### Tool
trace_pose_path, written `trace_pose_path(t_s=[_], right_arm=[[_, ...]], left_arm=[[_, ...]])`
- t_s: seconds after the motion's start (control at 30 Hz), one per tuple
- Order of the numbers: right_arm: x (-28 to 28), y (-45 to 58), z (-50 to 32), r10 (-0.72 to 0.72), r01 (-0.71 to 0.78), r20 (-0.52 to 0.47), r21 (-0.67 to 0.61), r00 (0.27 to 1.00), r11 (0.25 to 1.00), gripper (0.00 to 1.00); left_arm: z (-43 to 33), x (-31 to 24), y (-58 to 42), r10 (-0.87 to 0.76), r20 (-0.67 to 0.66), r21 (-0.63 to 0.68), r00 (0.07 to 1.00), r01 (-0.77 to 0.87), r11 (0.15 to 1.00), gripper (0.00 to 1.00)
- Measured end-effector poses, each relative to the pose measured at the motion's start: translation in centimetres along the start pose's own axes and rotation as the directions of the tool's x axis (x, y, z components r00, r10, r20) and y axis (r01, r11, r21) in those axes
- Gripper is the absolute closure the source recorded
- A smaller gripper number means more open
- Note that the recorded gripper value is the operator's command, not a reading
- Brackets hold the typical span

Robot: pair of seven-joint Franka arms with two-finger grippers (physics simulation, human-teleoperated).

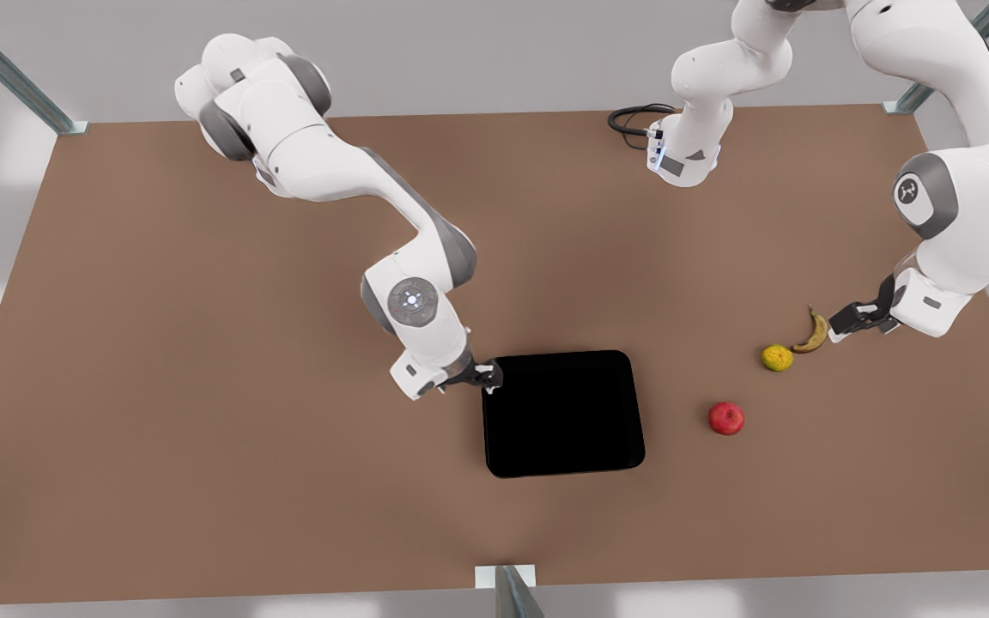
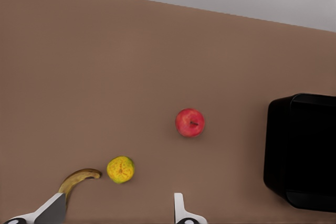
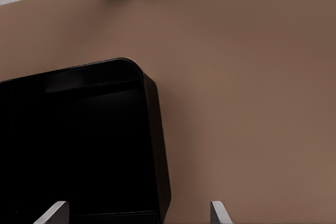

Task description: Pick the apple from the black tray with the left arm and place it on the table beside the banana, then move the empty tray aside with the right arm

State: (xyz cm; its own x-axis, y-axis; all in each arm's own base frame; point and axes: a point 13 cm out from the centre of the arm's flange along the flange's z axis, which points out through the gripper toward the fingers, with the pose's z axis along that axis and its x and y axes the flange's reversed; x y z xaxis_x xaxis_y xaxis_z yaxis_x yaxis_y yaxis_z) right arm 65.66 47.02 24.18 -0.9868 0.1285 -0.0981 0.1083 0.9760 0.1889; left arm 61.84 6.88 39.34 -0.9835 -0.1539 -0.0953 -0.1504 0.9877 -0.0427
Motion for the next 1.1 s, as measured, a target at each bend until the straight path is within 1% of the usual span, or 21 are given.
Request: trace_pose_path(t_s=[0.3,0.5,0.63,0.8,0.87,0.9,0.93,1.0,1.1], right_arm=[[0.2,-0.6,8.3,0.064,-0.064,0.005,-0.003,0.998,0.998,0.0],[1.2,-1.2,12.9,0.057,-0.058,0.014,0.024,0.998,0.998,0.0],[2.5,-0.5,14.3,0.036,-0.036,0.014,0.035,0.999,0.999,0.0],[2.6,-1.2,15.9,0.008,-0.01,0.026,0.062,1.0,0.998,0.0],[1.6,-1.0,15.1,0.009,-0.011,0.045,0.052,0.999,0.999,0.03],[1.3,-1.1,14.9,0.009,-0.012,0.05,0.051,0.999,0.999,0.08],[1.2,-1.1,14.8,0.009,-0.012,0.053,0.05,0.999,0.999,0.19],[1.1,-1.0,14.6,0.008,-0.011,0.056,0.048,0.998,0.999,0.22],[1.1,-1.0,14.7,0.007,-0.01,0.057,0.049,0.998,0.999,0.22]], left_arm=[[0.1,0.1,0.3,0.025,-0.005,0.0,1.0,-0.025,1.0,0.0],[0.2,0.2,0.3,0.038,-0.008,0.0,0.999,-0.038,0.999,0.0],[0.2,0.2,0.3,0.044,-0.009,0.0,0.999,-0.044,0.999,0.0],[0.3,0.2,0.3,0.05,-0.009,0.0,0.999,-0.05,0.999,0.0],[0.3,0.2,0.3,0.053,-0.01,-0.001,0.999,-0.053,0.999,0.0],[0.3,0.2,0.3,0.054,-0.01,-0.001,0.999,-0.054,0.999,0.0],[0.3,0.2,0.3,0.054,-0.01,-0.001,0.998,-0.054,0.999,0.0],[0.3,0.2,0.3,0.056,-0.01,-0.001,0.998,-0.056,0.998,0.0],[0.3,0.2,0.3,0.058,-0.01,-0.001,0.998,-0.058,0.998,0.0]])
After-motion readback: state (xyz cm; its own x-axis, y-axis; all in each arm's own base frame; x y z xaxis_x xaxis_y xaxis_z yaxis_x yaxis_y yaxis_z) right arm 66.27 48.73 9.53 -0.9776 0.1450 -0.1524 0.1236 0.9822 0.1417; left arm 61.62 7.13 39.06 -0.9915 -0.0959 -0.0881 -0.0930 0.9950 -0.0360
